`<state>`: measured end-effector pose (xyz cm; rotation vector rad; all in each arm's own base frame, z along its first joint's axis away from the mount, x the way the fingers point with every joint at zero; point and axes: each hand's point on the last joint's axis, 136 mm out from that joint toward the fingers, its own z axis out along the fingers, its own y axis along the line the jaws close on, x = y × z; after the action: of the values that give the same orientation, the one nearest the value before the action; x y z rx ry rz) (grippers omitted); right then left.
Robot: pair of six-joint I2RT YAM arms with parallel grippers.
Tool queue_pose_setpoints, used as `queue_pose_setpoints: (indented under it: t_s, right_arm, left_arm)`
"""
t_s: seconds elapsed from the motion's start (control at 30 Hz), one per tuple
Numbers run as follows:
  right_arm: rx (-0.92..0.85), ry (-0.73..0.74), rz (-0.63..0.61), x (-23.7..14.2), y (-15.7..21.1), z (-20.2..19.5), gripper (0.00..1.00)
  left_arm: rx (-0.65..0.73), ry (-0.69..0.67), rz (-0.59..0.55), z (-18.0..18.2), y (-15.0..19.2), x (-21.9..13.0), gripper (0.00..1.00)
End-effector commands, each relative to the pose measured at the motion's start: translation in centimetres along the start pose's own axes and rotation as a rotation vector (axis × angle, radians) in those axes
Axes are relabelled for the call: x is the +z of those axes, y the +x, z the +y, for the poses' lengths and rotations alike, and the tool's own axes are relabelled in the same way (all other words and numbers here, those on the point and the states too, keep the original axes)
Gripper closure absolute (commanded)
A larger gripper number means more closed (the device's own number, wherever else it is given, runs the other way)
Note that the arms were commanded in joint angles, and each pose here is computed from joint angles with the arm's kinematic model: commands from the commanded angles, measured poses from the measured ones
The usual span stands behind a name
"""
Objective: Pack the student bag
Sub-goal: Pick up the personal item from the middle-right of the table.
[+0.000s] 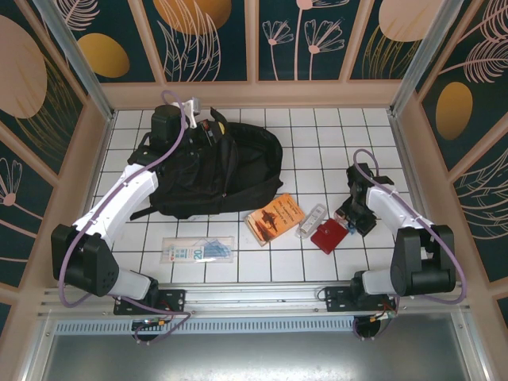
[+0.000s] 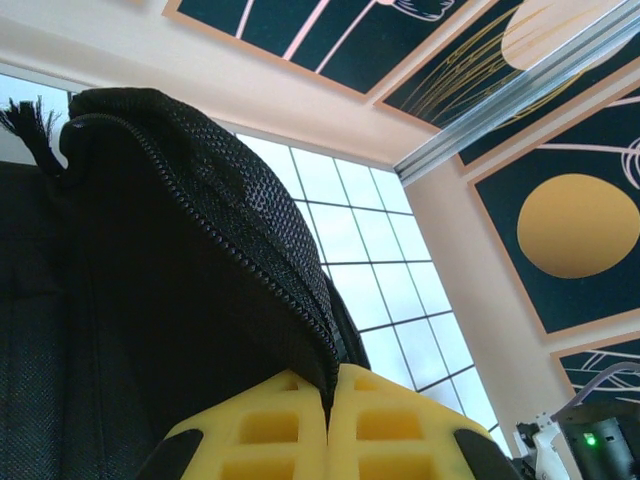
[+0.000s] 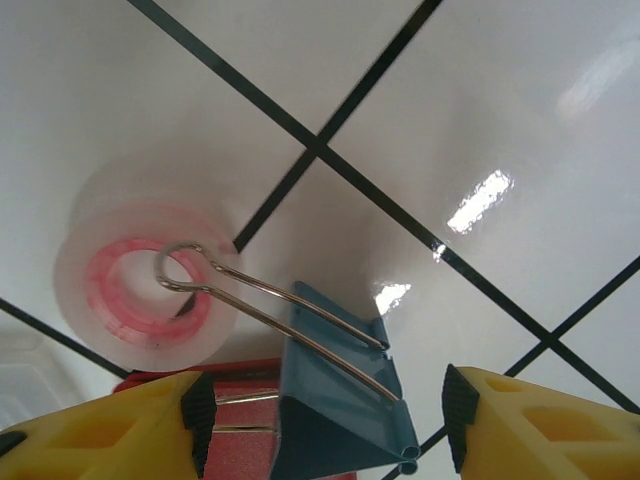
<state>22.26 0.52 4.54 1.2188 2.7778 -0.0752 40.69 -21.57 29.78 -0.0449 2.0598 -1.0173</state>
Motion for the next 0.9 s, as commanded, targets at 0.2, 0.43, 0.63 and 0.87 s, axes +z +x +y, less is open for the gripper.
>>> queue_pose_setpoints:
  t_s: [0.2,0.43,0.63,0.87]
  right_arm:
    - [0.026,0.002,0.025,1.2,0.6,-0.6,0.40]
    - [0.037,-0.033,0.000,1.3,-0.6,0.1,0.54]
    - [0.033,-0.067,0.000,0.8,-0.7,0.8,0.61]
    - [0.008,-0.117,-0.060,-3.3,-2.1,1.5,0.62]
  left_arm:
    - [0.072,0.063,-0.090,-2.3,-2.4,-1.4,1.00]
    - [0.072,0.068,-0.087,-2.4,-2.3,-1.4,1.00]
    - [0.072,0.071,-0.085,-2.4,-2.3,-1.4,1.00]
    - [0.068,0.077,-0.072,-2.3,-2.0,-1.1,1.00]
